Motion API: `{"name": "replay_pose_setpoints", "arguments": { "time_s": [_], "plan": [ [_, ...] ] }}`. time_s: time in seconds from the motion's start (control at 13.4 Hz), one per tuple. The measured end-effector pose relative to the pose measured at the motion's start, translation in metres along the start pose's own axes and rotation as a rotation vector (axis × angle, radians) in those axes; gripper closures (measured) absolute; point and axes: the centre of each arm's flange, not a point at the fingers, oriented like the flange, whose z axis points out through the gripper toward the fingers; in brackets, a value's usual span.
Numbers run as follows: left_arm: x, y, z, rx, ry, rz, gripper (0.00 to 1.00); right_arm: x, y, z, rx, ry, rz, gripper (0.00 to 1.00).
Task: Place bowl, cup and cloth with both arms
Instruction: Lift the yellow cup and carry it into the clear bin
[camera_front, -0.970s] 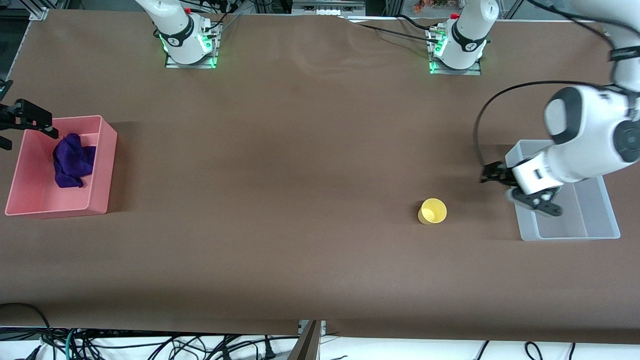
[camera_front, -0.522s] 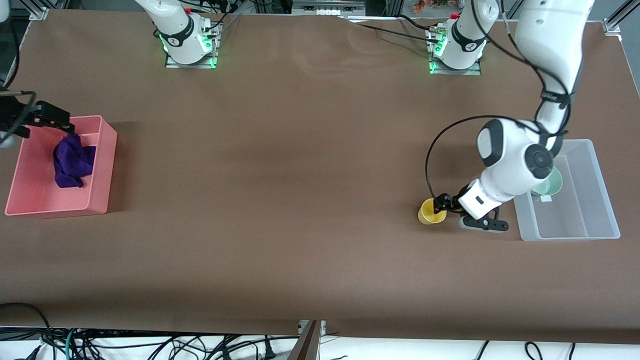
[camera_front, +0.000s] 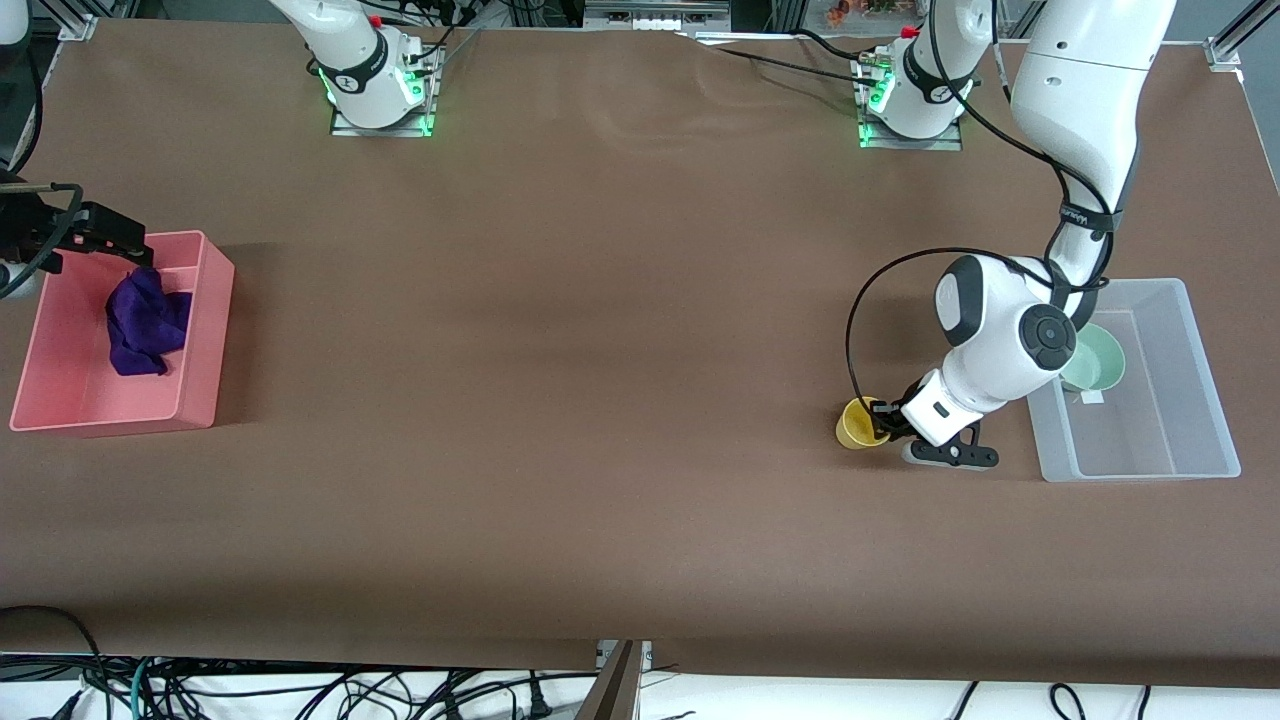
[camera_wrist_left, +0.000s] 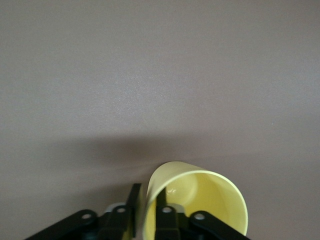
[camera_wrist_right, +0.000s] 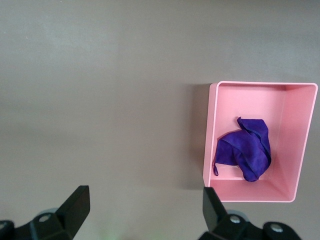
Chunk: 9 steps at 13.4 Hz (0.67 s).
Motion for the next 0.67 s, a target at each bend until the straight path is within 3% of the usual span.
{"name": "replay_pose_setpoints", "arguments": {
  "time_s": [0.07,0.22,0.37,0.67],
  "plan": [
    [0.000,0.000,-0.001,-0.001,0.000,0.001,0.96,0.000,0.000,0.000,0.000,0.000,0.000,0.00],
    [0.003,0.004,-0.014,-0.008,-0.015,0.005,0.97,0.001,0.000,0.000,0.000,0.000,0.000,0.00],
    [0.004,0.008,-0.049,-0.016,-0.072,0.022,0.97,0.001,0.000,0.000,0.000,-0.001,0.000,0.00],
    [0.002,-0.033,-0.163,0.099,-0.170,0.139,0.97,0.001,0.000,0.000,0.000,-0.001,-0.001,0.00]
  ]
}}
